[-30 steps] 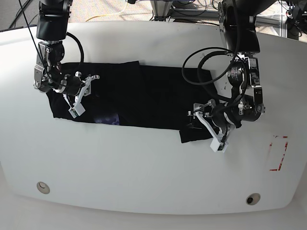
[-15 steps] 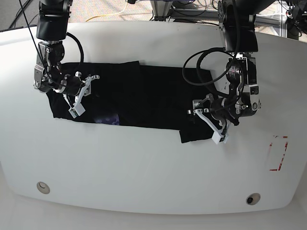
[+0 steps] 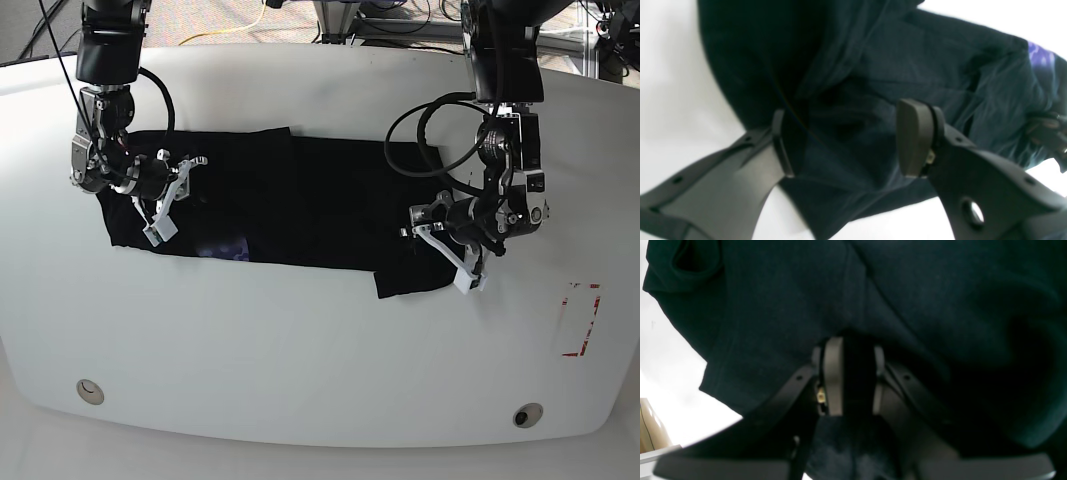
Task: Layout the t-shirt on the table in an organized manner, then fold the t-shirt properly
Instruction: 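Regrasp the folded end with the left gripper, then carry the folded end further toward the right gripper with the left gripper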
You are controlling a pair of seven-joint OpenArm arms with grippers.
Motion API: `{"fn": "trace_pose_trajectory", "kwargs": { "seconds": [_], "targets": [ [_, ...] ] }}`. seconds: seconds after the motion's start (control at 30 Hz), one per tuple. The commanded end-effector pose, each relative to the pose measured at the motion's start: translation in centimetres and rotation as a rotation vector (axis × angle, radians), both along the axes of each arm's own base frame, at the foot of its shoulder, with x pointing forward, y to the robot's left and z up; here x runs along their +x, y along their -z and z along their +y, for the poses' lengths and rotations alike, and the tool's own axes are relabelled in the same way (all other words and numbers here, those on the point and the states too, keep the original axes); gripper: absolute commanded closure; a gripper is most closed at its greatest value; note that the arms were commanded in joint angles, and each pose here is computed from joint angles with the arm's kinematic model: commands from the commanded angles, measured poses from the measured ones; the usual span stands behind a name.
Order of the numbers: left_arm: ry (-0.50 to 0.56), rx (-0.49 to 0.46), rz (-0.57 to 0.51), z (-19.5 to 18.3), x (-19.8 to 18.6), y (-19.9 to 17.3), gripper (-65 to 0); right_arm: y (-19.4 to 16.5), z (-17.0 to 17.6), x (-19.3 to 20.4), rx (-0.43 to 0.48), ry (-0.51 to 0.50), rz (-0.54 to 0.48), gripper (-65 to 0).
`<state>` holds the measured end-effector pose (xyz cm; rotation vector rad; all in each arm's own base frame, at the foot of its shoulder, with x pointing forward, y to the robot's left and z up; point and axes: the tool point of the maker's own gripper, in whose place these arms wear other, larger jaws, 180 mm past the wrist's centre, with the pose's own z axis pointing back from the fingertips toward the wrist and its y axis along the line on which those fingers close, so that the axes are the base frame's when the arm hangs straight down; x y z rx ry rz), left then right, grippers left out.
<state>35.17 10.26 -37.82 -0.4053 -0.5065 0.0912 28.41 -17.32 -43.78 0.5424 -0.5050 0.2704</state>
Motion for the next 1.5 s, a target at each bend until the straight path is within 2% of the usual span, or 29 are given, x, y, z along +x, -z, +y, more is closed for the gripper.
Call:
{"fn": "trace_pose_trajectory", "kwargs": {
  "seconds": [0.0,0.2,0.53,0.63,0.67,0.77,0.83,1.07,1.3,1.47],
  "targets": [
    [-0.006,-0.009,-0.049,0.0,1.4,-1.2,-38.8,2.4,-1.0,-2.6,-0.109,-0.041,0.128,-13.0],
    [-0.011,-0.021,0.006,-0.2,1.0,0.6,-38.8,2.4,-1.0,-2.6,-0.109,-0.041,0.128,-13.0],
    [-0.027,-0.027,0.015,-0.1,1.5,1.2,-37.4,2.4,-1.0,-2.6,-0.109,-0.041,0.128,-13.0],
    [-0.029,-0.027,0.012,-0.1,1.6,1.3,-29.7,2.4,-1.0,-2.6,-0.109,-0.041,0.128,-13.0],
    [-0.026,-0.029,0.011,-0.2,1.6,1.2,-21.8,2.4,-1.0,-2.6,-0.109,-0.041,0.128,-13.0],
    [-0.016,-0.031,0.006,-0.3,1.6,1.2,-7.6,2.4,-1.0,-2.6,-0.109,-0.041,0.128,-13.0],
    [0.011,-0.027,-0.011,-0.5,1.6,1.0,-5.0,2.3,-1.0,-2.5,-0.109,-0.041,0.127,-13.0],
    [0.115,0.005,-0.126,-1.6,1.8,-1.7,-4.2,2.1,-1.0,-2.0,-0.109,-0.040,0.117,-13.0],
    [0.232,0.061,-0.176,-2.9,0.8,-2.6,-4.2,2.1,-1.0,-2.0,-0.111,-0.040,0.116,-13.0],
    [0.316,0.085,-0.174,-3.6,-0.4,-1.9,-3.8,2.1,-1.0,-2.0,-0.112,-0.041,0.117,-13.0]
  ]
}}
